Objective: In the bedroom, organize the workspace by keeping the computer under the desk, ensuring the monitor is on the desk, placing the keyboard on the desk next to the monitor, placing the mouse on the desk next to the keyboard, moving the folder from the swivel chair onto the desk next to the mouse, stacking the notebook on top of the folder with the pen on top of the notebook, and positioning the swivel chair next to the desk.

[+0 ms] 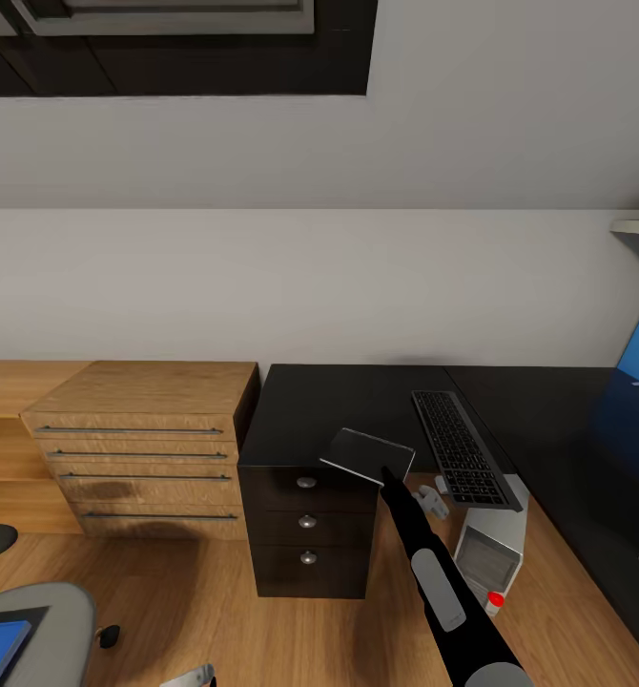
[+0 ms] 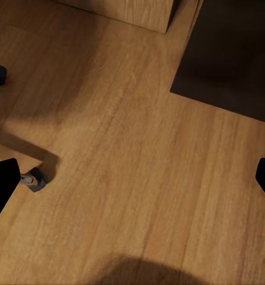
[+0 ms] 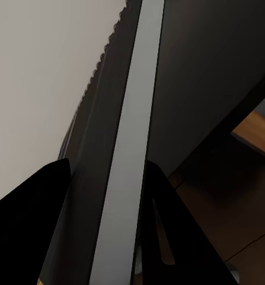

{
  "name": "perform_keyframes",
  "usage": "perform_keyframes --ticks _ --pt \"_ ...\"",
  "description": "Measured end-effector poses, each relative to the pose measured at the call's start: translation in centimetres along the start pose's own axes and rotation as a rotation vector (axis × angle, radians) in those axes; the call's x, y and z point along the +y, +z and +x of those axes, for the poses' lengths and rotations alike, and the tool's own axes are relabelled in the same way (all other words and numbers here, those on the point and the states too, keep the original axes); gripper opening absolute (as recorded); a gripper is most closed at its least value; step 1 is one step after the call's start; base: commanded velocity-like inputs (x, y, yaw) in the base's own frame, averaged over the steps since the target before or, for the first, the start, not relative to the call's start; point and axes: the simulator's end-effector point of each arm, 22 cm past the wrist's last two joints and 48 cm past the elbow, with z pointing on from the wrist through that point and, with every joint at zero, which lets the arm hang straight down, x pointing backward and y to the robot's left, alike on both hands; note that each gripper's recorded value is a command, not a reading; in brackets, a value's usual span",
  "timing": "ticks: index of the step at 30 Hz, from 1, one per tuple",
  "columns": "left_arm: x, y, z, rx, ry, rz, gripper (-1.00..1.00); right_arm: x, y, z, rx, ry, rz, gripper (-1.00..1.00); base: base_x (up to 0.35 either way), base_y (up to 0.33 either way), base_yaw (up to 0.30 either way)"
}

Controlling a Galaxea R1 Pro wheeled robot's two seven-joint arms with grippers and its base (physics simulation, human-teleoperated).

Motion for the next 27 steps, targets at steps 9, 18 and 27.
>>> perform_keyframes --ticks 9,18,27 --pt "-0.08 -0.01 -0.02 0.0 0.0 0.004 1.0 0.01 -0.04 -0.03 -0.002 -0.001 -0.001 -1.0 0.087 0.0 0.0" --pt "-0.02 0.0 0.0 0.0 0.0 0.001 1.0 0.02 -0.01 -0.03 -0.002 -0.001 -0.001 -1.0 0.032 0.0 0.0" --pt "0.0 0.0 -0.01 0.0 0.0 0.0 1.0 0.03 0.0 -0.02 -0.001 -0.001 -0.002 -1.0 0.003 0.0 0.0"
